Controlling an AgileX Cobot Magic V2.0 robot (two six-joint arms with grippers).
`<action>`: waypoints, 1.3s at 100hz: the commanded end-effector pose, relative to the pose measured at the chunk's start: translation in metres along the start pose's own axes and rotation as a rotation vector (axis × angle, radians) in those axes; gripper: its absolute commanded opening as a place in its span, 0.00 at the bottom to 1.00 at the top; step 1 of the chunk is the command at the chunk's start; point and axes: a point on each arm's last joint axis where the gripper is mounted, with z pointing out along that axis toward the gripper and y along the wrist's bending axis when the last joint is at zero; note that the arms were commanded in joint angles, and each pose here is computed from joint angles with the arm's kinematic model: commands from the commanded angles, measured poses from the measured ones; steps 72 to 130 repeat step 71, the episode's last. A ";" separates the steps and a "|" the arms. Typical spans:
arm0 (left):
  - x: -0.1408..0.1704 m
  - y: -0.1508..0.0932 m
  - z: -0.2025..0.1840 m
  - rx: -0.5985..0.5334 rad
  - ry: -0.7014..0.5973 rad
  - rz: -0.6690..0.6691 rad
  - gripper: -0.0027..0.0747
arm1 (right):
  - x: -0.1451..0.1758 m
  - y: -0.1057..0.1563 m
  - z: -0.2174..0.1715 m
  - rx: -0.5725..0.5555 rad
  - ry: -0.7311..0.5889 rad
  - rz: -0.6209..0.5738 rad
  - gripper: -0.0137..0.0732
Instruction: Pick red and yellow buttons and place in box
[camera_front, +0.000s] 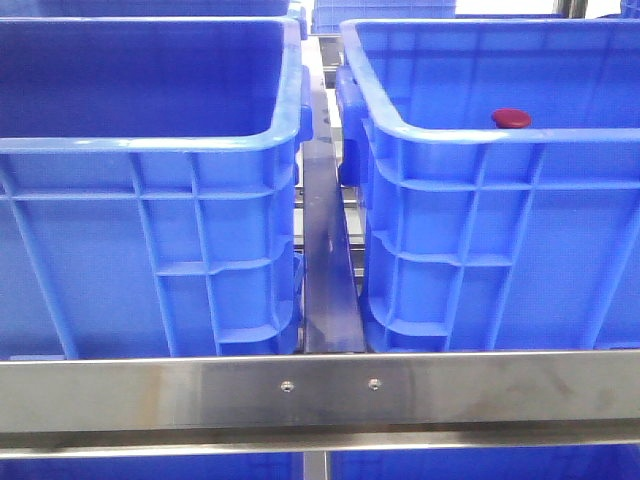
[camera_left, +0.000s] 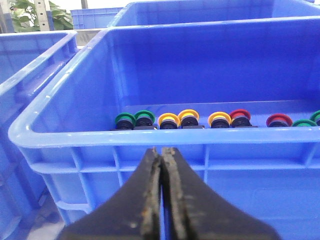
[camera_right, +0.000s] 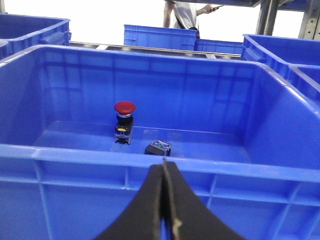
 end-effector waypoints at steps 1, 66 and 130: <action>0.009 -0.001 0.000 0.007 -0.052 -0.019 0.01 | -0.013 0.000 -0.003 0.003 -0.112 -0.002 0.08; 0.009 -0.001 0.000 0.007 -0.052 -0.019 0.01 | -0.013 -0.001 -0.003 0.021 -0.113 -0.005 0.08; 0.009 -0.001 0.000 0.007 -0.052 -0.019 0.01 | -0.013 -0.002 -0.003 0.027 -0.113 -0.005 0.08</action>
